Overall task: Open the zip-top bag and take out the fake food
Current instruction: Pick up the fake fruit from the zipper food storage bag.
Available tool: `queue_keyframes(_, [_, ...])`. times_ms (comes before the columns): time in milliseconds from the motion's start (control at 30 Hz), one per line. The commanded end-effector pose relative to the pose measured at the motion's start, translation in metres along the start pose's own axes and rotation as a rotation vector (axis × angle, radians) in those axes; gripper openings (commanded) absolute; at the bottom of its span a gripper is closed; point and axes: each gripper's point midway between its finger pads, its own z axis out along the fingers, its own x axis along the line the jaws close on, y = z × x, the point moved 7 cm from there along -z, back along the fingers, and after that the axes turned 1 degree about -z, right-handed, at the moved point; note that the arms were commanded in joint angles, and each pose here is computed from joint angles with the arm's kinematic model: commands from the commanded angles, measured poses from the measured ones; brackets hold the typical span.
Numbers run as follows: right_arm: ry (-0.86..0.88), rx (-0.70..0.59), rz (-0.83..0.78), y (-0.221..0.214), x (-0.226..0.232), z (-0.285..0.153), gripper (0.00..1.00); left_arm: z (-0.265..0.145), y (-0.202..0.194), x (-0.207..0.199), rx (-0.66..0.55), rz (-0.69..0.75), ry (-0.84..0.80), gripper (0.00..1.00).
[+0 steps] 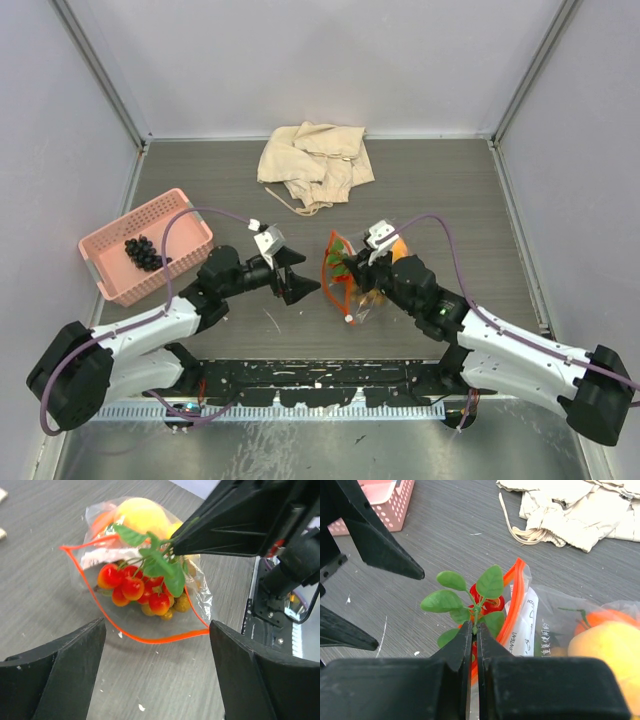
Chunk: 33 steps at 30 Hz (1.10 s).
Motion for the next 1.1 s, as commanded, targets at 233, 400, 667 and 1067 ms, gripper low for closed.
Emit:
queue_keyframes(233, [0.207,-0.023,-0.261,0.015,0.001,0.007,0.01,0.011,0.042,-0.01,-0.031,0.439,-0.192,0.87])
queue_keyframes(400, [0.282,-0.066,-0.361,0.022,0.004,0.005,0.01,0.014,0.041,-0.013,0.006,0.515,-0.276,0.87])
queue_keyframes(667, [0.409,-0.128,-0.419,0.035,0.016,0.007,0.01,0.001,0.074,-0.024,-0.11,0.414,-0.164,0.93])
queue_keyframes(1067, [0.551,-0.157,-0.331,0.081,0.045,0.037,0.01,-0.103,0.178,-0.062,-0.231,0.135,0.243,0.98])
